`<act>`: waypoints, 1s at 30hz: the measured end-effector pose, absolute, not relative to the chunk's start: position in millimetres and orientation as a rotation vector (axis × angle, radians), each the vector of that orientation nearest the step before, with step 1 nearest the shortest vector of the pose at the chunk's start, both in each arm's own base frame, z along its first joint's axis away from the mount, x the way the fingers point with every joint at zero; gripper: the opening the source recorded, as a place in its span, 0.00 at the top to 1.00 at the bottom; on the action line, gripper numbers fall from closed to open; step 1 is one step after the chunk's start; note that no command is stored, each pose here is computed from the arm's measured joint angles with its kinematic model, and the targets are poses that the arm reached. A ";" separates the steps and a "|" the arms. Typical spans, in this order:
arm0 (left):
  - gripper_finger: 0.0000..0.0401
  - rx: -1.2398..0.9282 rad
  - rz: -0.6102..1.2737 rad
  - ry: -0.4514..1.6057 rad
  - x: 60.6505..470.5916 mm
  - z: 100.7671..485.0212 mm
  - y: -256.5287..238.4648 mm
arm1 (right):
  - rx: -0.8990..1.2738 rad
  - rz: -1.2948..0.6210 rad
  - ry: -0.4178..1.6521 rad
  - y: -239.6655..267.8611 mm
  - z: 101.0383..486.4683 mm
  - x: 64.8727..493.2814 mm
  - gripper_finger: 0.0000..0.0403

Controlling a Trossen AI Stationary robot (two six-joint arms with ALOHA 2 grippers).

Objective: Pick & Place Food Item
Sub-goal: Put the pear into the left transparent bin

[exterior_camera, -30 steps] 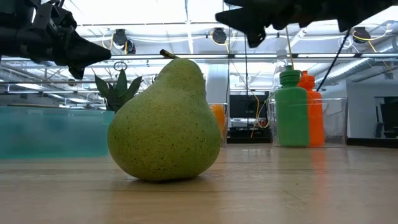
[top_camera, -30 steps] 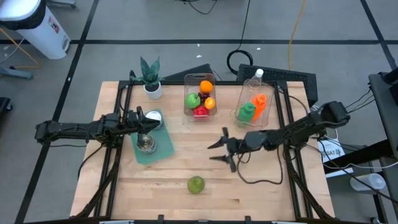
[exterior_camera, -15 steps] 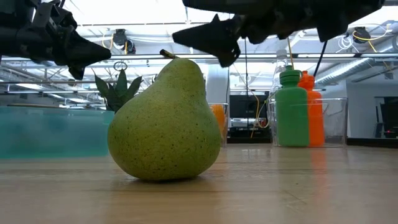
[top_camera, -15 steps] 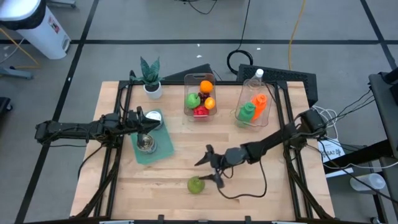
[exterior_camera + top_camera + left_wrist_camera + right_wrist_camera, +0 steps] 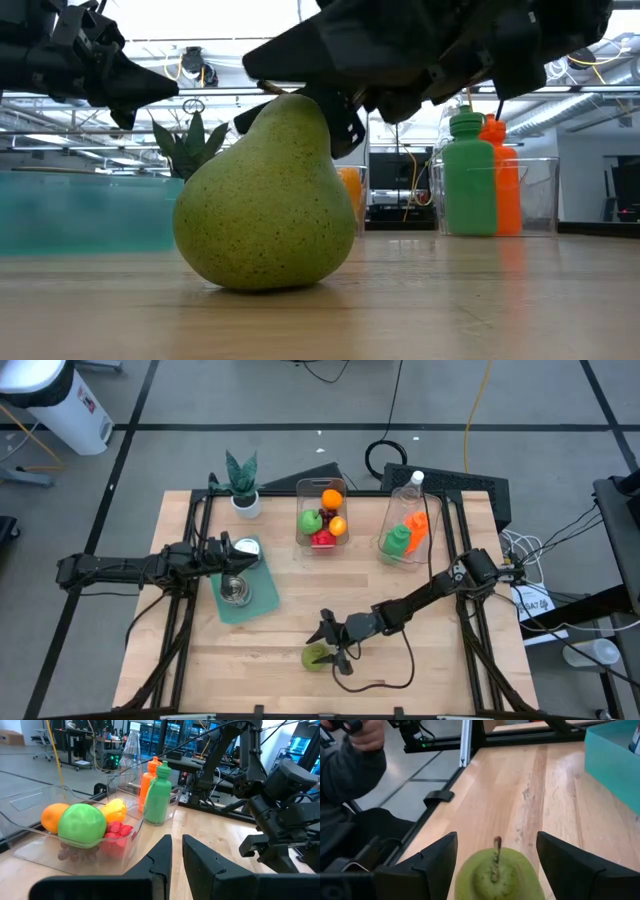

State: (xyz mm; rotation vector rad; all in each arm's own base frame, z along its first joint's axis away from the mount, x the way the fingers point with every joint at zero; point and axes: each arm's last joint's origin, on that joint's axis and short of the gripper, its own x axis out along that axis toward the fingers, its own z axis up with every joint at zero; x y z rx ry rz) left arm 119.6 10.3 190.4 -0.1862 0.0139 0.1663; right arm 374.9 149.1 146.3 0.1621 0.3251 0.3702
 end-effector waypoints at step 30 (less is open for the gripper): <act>0.87 -0.178 0.168 0.014 119.6 190.4 10.4 | 0.134 0.367 0.369 147.5 147.0 372.5 0.80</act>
